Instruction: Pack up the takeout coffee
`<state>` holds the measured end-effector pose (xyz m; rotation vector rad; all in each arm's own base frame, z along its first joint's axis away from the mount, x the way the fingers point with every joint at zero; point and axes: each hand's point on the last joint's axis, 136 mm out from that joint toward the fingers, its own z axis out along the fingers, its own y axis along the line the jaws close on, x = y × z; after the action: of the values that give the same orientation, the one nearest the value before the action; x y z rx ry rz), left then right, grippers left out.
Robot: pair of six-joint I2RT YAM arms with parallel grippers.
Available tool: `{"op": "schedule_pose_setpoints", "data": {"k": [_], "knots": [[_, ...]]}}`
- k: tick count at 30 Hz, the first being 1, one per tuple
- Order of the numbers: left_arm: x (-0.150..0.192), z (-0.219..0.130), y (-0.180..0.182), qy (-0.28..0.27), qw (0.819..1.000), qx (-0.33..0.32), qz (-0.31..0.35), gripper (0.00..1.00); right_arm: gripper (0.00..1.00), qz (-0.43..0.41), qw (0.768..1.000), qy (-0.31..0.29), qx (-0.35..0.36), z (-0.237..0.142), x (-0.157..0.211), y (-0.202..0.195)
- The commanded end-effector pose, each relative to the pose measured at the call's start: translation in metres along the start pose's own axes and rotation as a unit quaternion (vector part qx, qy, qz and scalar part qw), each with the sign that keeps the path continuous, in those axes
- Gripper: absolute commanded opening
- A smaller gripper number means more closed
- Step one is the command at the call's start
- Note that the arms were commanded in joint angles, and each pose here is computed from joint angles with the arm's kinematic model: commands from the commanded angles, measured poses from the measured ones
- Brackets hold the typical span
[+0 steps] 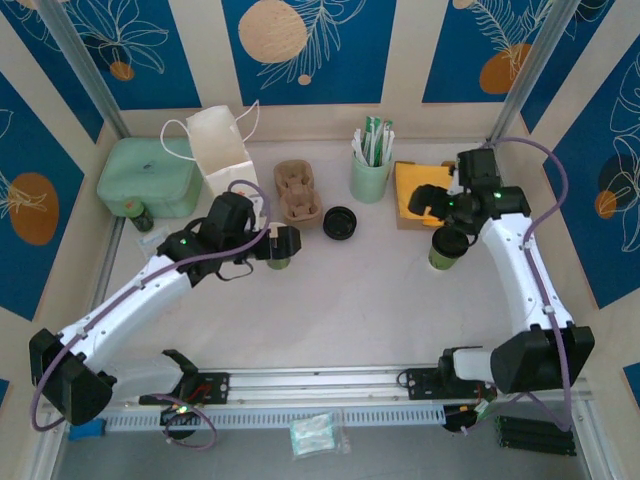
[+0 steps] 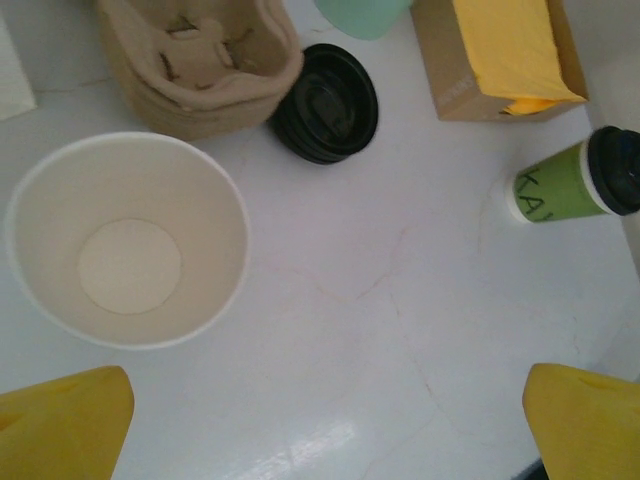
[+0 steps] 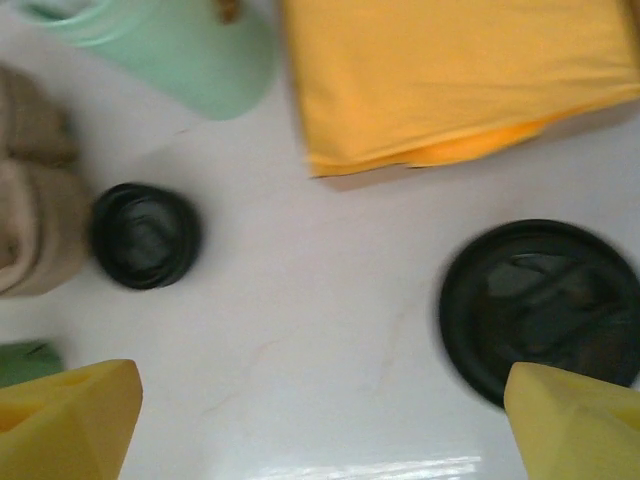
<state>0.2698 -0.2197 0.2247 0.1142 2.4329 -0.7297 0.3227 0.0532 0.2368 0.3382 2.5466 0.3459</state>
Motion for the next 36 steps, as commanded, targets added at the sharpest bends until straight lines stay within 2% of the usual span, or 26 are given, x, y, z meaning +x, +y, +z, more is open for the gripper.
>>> {"op": "schedule_pose_setpoints", "data": {"k": [1,4,7,15,22,29,36], "knots": [[-0.008,-0.005,0.019,-0.012,0.999,-0.03,-0.001,1.0,0.92,-0.031,0.995,0.038,-0.085,-0.003,0.02,0.063],[-0.012,-0.012,0.036,-0.022,0.998,-0.049,-0.012,1.0,0.91,-0.082,0.986,0.075,-0.125,0.003,0.042,0.117],[-0.015,-0.021,0.052,-0.035,0.997,-0.065,-0.024,0.99,0.9,-0.13,0.976,0.109,-0.137,0.015,0.063,0.158],[-0.009,-0.031,0.082,-0.047,0.994,-0.085,-0.059,0.99,0.88,-0.213,0.952,0.18,-0.126,0.059,0.107,0.222],[0.004,-0.026,0.091,-0.034,0.993,-0.088,-0.068,0.99,0.87,-0.25,0.939,0.207,-0.111,0.088,0.124,0.25],[0.014,-0.008,0.102,-0.015,0.992,-0.096,-0.078,0.99,0.87,-0.268,0.936,0.215,-0.08,0.106,0.13,0.249],[0.031,-0.007,0.139,-0.02,0.978,-0.166,-0.124,0.99,0.88,-0.271,0.937,0.207,-0.073,0.101,0.129,0.243]]}}
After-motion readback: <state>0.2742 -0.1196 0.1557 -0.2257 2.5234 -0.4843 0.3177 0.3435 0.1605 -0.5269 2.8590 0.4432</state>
